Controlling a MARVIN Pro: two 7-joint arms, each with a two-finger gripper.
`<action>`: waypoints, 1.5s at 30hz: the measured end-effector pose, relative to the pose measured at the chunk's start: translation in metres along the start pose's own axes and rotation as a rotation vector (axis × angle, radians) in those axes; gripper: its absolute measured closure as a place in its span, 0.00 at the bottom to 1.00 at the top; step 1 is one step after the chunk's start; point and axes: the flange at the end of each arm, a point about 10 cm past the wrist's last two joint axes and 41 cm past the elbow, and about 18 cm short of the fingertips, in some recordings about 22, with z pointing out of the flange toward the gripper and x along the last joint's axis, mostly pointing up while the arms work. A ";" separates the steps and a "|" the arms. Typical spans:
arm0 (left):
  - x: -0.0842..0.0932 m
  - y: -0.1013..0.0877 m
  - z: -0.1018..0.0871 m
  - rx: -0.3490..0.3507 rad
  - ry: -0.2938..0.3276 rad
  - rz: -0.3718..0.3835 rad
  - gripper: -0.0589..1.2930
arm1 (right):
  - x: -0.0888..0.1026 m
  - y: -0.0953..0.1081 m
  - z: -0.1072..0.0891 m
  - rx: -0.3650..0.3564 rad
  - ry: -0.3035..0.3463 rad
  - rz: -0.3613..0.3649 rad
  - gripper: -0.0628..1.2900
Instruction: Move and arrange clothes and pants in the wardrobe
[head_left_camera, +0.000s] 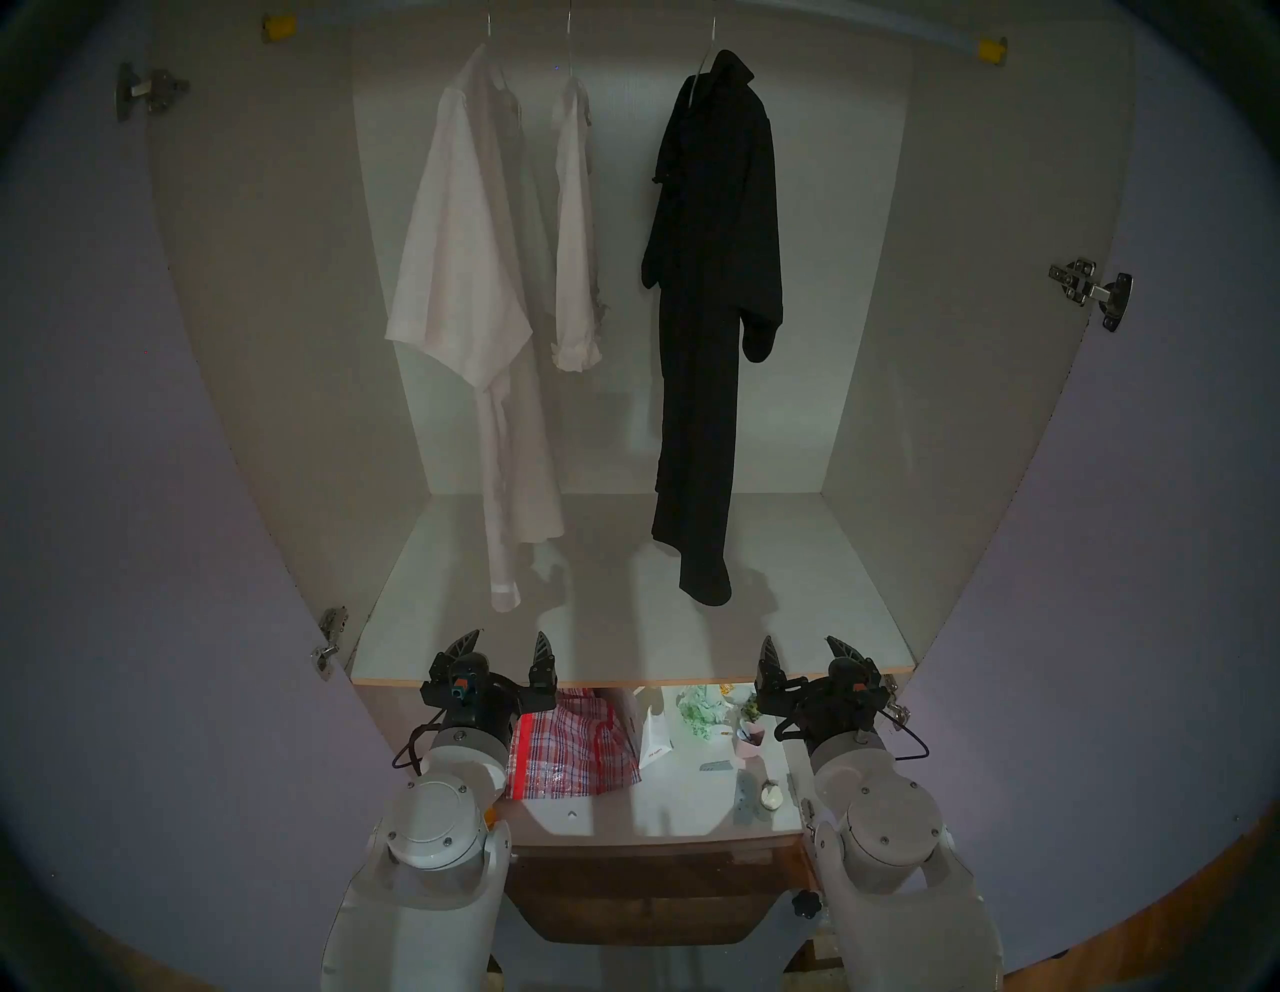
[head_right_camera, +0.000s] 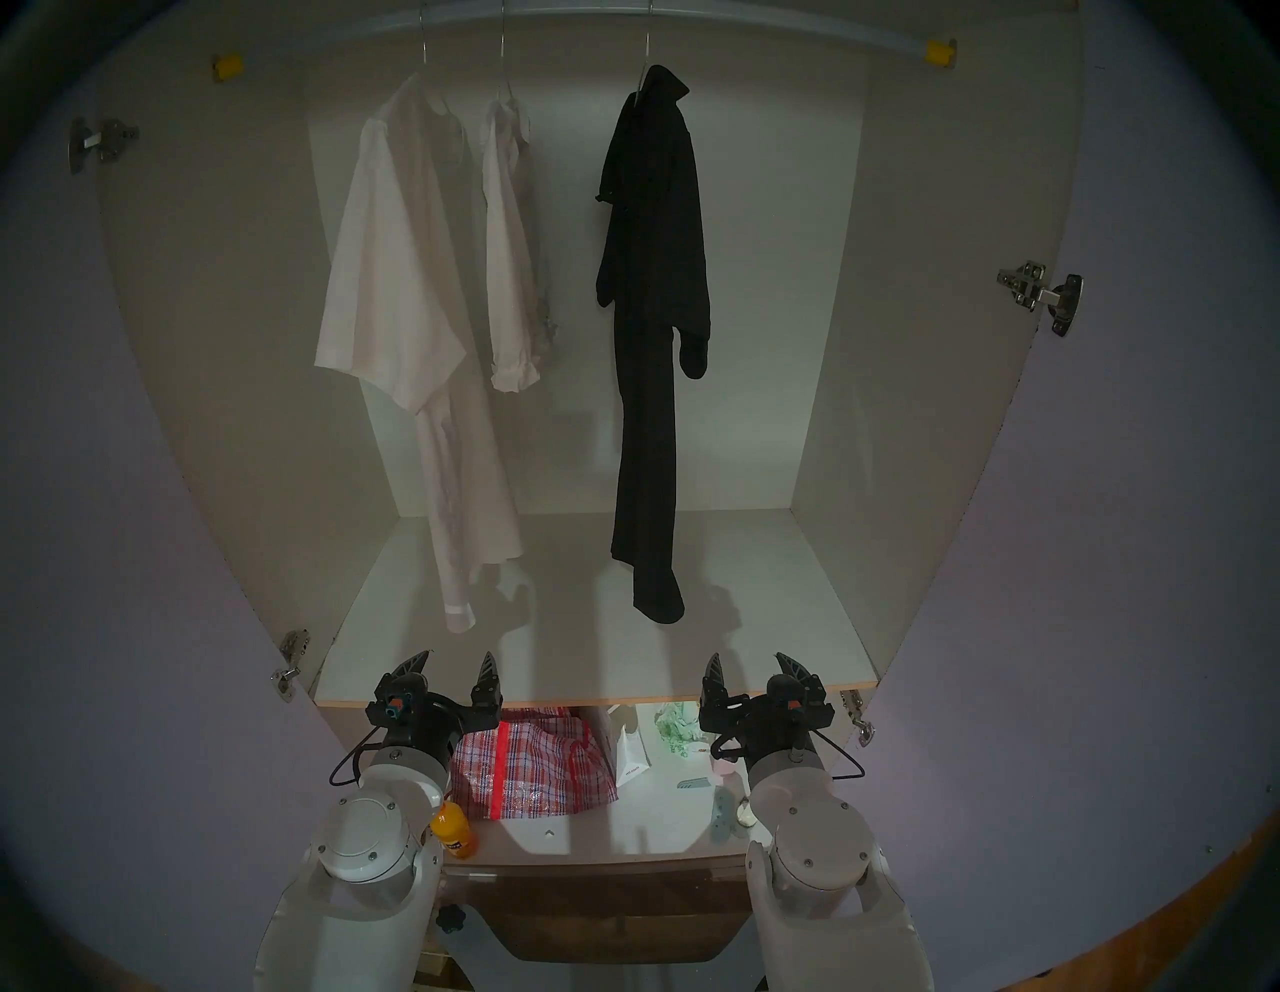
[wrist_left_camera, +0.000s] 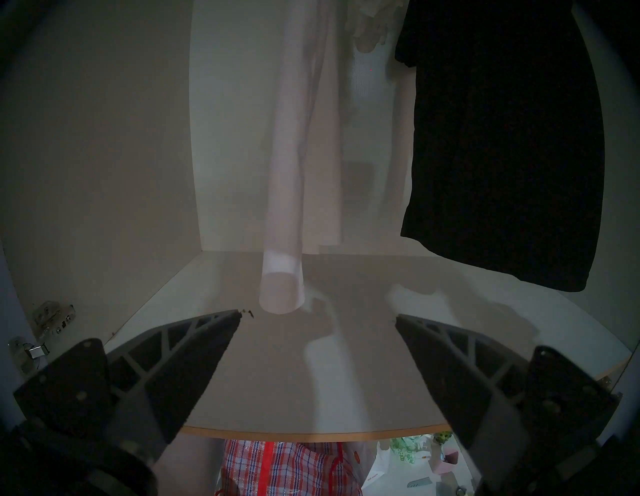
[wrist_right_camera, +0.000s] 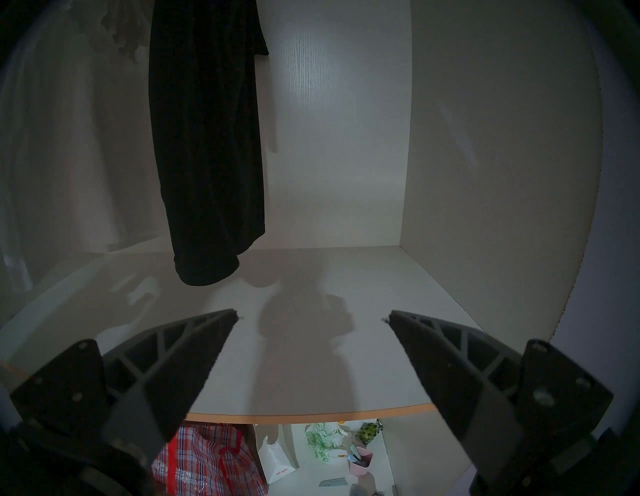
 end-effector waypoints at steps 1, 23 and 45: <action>0.000 0.000 0.000 0.000 0.000 0.000 0.06 | 0.000 0.000 0.000 0.000 0.000 0.000 0.07; -0.023 0.027 0.082 -0.038 -0.075 -0.005 0.06 | -0.001 0.000 0.000 0.000 -0.002 -0.001 0.07; -0.019 0.019 0.093 0.017 -0.048 -0.046 0.06 | -0.001 0.000 0.000 0.000 -0.002 -0.002 0.07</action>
